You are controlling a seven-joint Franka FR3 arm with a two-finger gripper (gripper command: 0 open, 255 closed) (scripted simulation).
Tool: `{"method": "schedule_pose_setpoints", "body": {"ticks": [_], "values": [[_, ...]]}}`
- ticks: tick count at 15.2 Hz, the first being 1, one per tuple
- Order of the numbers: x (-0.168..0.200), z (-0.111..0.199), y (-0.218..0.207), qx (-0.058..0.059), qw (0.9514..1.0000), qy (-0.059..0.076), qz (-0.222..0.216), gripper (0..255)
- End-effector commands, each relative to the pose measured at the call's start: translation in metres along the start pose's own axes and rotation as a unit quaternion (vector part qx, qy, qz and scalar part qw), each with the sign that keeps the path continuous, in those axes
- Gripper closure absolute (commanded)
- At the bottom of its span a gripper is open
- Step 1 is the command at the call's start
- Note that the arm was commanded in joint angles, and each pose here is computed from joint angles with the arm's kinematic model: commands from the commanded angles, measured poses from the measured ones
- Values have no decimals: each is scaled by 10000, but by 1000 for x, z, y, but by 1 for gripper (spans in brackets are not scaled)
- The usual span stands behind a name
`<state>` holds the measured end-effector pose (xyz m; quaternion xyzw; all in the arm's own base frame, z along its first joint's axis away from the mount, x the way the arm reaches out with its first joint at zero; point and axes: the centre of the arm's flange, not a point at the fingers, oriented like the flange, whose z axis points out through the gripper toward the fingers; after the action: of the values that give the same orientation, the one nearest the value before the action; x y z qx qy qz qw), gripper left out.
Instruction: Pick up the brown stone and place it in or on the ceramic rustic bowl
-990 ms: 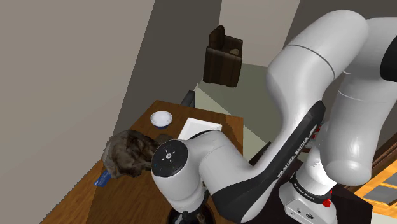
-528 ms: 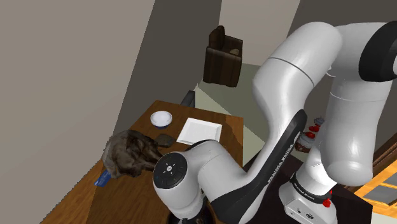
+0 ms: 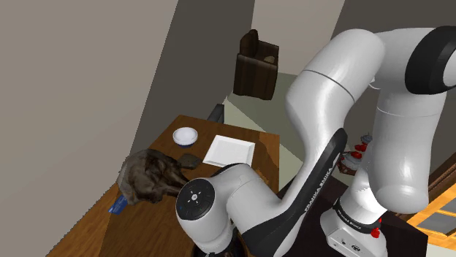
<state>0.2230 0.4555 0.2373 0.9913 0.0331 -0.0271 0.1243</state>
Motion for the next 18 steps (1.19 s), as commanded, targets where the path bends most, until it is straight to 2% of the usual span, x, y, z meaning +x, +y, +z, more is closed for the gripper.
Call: {"method": "schedule_pose_setpoints", "body": {"ticks": [1, 6, 10, 18], "values": [[0, 0, 0, 0, 10000, 0, 0, 0], [0, 0, 0, 0, 10000, 0, 0, 0], [0, -50, 0, 0, 10000, 0, 0, 0], [0, -50, 0, 0, 10000, 0, 0, 0]]}}
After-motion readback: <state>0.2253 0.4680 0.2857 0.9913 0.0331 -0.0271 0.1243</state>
